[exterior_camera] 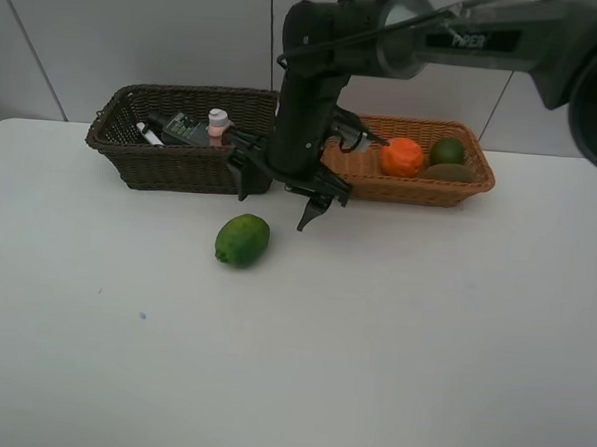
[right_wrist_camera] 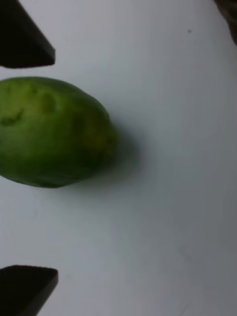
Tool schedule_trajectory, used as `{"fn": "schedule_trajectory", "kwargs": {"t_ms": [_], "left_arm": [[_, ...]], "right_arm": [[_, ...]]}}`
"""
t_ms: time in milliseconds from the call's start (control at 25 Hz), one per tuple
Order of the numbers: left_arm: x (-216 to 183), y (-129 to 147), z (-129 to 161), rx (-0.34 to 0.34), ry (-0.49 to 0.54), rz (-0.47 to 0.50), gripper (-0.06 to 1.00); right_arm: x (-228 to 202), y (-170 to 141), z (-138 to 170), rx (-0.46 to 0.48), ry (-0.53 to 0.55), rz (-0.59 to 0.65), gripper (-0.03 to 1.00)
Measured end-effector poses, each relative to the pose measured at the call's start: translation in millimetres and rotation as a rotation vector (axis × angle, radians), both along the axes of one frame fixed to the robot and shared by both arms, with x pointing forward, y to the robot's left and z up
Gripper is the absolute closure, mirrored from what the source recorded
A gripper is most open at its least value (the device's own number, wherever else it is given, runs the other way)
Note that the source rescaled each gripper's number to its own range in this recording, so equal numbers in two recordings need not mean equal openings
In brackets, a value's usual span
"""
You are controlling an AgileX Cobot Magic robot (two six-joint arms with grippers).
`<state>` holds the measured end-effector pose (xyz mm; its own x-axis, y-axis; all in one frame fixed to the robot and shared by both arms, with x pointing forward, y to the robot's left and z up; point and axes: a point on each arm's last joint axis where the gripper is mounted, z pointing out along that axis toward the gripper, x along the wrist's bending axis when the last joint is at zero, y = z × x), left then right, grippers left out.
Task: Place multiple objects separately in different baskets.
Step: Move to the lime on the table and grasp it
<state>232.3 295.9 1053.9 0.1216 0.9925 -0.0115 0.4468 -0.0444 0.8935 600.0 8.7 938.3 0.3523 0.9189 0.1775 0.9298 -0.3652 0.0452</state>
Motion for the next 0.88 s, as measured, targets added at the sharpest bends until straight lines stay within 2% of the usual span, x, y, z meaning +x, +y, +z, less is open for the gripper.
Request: {"fn": "schedule_trajectory", "kwargs": {"t_ms": [240,480,880], "left_arm": [[0,0,0,0.000,0.000,0.000,0.11],[0,0,0,0.000,0.000,0.000,0.11],[0,0,0,0.000,0.000,0.000,0.11]], "right_arm": [[5,5,-9,0.008,-0.048,-0.004,-0.03],[4,8,-24,-0.005,-0.032,-0.019,-0.03],[7,13,-34,0.018,-0.070,-0.027,-0.03]]}}
